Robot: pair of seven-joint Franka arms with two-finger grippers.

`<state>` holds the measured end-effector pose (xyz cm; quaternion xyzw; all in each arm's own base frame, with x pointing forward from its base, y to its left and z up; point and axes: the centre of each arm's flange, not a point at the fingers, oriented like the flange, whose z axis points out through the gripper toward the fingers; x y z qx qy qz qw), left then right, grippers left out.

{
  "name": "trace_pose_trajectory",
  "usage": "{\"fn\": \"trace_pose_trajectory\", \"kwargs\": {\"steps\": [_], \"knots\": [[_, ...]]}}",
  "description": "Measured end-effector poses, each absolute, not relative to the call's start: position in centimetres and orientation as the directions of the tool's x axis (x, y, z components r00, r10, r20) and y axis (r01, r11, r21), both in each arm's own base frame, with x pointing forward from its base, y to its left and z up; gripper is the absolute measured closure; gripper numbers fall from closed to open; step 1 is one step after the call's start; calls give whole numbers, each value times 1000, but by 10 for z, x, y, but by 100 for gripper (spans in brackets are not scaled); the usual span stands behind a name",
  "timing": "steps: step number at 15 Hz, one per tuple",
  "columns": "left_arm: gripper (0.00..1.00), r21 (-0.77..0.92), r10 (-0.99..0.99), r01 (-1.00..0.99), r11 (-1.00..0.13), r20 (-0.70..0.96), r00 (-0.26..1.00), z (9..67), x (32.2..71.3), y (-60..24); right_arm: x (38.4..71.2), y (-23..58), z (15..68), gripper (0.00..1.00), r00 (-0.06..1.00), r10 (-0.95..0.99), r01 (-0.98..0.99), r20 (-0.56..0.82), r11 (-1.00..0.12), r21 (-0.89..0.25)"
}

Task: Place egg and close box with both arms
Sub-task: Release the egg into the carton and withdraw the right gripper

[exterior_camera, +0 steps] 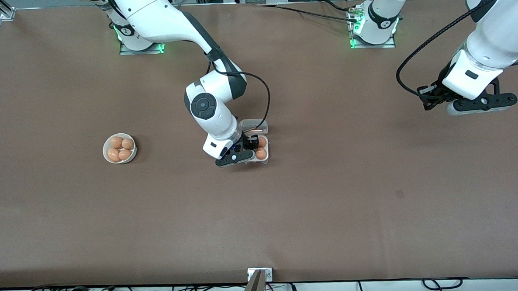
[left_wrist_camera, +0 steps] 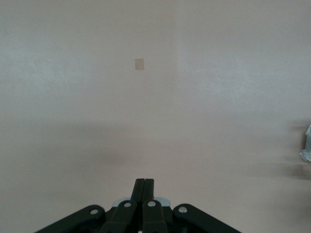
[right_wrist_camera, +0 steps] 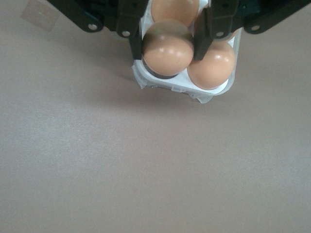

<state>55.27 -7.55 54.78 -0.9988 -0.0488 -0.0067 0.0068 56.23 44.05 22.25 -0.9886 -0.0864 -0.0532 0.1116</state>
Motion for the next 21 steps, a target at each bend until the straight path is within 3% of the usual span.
{"fn": "trace_pose_trajectory", "kwargs": {"steps": [3, 8, 9, 16, 21], "knots": [[98, 9, 109, 109, -994, 5, 994, 548, 553, -74, 563, 440, 222, 49, 980, 154, 177, 125, -961, -210], [99, 13, 111, 111, -994, 6, 994, 553, 553, -73, 570, 435, 242, 3, 986, 114, 137, 118, -968, -209], [99, 10, 111, 111, -994, -4, 994, 552, 552, -73, 575, 430, 255, 0, 987, 117, 137, 111, -971, -197], [99, 6, 111, 111, -994, -29, 993, 547, 551, -73, 621, 350, 408, 0, 986, 110, 116, 128, -993, -35], [99, 5, 111, 111, -994, -35, 993, 544, 552, -73, 636, 247, 477, 0, 996, 16, 15, 83, -1000, 16]]}}
